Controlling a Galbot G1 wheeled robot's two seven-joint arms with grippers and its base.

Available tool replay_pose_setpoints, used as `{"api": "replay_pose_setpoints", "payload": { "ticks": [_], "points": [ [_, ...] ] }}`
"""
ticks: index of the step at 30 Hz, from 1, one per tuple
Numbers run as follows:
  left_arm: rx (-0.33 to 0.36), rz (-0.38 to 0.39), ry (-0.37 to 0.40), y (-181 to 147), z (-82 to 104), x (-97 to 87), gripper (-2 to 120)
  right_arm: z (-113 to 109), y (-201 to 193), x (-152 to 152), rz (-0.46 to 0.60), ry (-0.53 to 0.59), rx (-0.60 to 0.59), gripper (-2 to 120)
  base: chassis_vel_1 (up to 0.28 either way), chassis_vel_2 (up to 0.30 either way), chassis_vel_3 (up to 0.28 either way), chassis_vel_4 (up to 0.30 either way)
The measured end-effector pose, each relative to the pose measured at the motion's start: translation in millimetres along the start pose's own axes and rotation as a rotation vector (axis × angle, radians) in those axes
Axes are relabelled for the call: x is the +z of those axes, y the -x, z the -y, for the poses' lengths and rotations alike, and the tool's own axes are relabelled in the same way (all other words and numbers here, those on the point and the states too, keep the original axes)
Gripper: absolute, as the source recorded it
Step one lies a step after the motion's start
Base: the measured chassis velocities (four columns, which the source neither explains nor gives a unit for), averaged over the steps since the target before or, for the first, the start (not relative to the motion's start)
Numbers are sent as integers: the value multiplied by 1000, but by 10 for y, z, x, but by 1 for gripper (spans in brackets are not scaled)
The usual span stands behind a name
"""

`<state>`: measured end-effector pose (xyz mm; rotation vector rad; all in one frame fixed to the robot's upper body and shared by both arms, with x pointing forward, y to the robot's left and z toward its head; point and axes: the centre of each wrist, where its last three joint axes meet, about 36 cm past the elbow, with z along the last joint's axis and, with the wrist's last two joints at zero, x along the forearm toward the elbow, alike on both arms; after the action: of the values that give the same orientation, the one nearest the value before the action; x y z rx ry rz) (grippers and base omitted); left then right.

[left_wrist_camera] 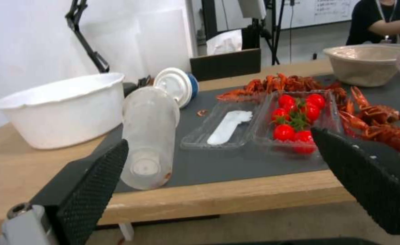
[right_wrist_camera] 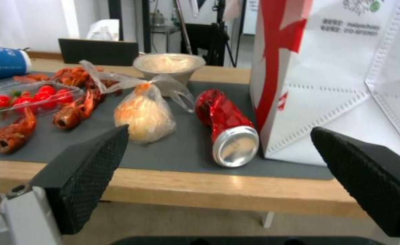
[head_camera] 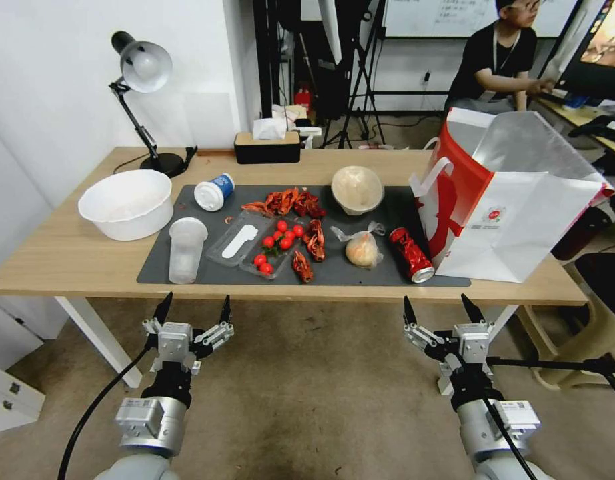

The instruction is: Pick up the trash from the table and place it into the takeout bag.

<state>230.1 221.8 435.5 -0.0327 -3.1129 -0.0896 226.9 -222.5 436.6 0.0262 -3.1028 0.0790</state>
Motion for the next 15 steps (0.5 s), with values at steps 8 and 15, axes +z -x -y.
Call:
{"api": "replay_pose_setpoints", "payload": {
  "ticks": [8,15],
  "points": [
    [-51,-38,-187,301,244,-458,100,6,-48,-244,-20,57,43,100,0,0,0,0],
    [-21,-28,-252,364,332,-641,100,18,-54,-375,19,50,47,100,0,0,0,0]
  ]
}}
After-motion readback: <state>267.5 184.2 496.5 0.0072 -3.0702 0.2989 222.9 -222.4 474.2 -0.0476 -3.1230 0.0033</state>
